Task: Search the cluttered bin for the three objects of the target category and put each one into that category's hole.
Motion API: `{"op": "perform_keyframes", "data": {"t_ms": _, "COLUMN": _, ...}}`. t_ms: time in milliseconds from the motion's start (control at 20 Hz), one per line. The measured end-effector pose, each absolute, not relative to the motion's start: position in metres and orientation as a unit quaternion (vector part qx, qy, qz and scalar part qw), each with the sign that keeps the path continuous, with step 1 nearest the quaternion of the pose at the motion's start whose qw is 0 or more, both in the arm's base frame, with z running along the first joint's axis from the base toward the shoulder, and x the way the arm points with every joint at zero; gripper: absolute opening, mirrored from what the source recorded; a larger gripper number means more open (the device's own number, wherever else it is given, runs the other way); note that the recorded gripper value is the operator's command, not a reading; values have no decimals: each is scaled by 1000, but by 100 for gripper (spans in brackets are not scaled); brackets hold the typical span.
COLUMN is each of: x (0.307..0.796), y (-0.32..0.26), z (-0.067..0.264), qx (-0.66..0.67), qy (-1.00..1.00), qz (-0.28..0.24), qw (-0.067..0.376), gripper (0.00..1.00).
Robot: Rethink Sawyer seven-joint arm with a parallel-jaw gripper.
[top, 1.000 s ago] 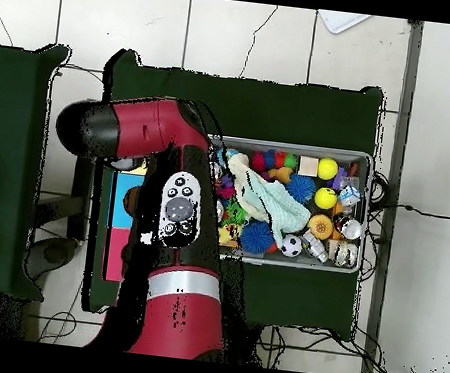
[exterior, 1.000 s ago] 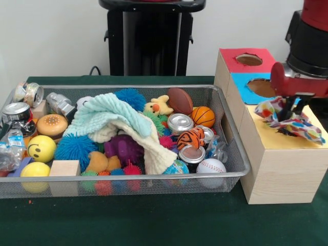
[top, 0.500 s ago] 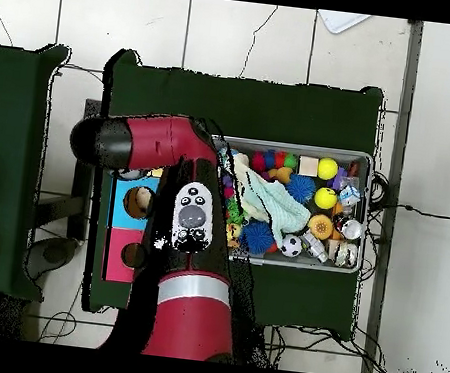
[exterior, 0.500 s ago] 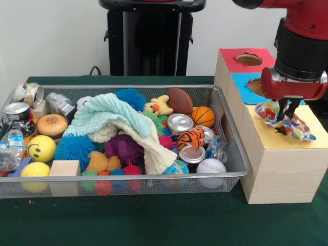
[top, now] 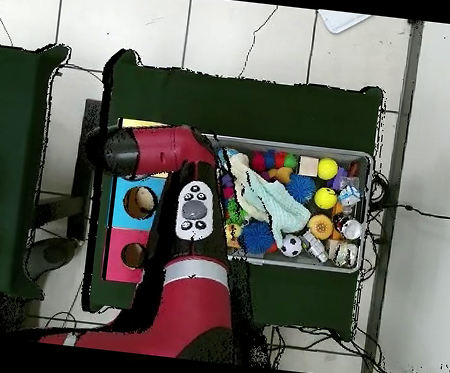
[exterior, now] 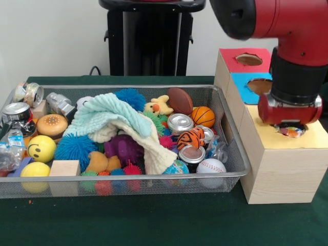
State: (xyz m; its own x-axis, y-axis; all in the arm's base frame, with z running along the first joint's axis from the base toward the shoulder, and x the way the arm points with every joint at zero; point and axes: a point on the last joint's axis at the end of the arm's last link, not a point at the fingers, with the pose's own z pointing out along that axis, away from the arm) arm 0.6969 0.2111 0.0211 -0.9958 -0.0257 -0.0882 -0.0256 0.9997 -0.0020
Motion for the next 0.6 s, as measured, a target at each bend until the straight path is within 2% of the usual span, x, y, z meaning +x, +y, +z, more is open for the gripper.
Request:
{"op": "perform_keyframes", "data": {"t_ms": 400, "x": 711, "y": 212, "z": 18, "qx": -16, "qy": 998, "qz": -9, "qw": 65, "gripper": 0}}
{"op": "perform_keyframes", "data": {"t_ms": 450, "x": 712, "y": 212, "z": 17, "qx": -19, "qy": 997, "qz": -15, "qw": 67, "gripper": 100}}
{"op": "perform_keyframes", "data": {"t_ms": 600, "x": 711, "y": 214, "z": 16, "qx": -21, "qy": 998, "qz": -17, "qw": 65, "gripper": 100}}
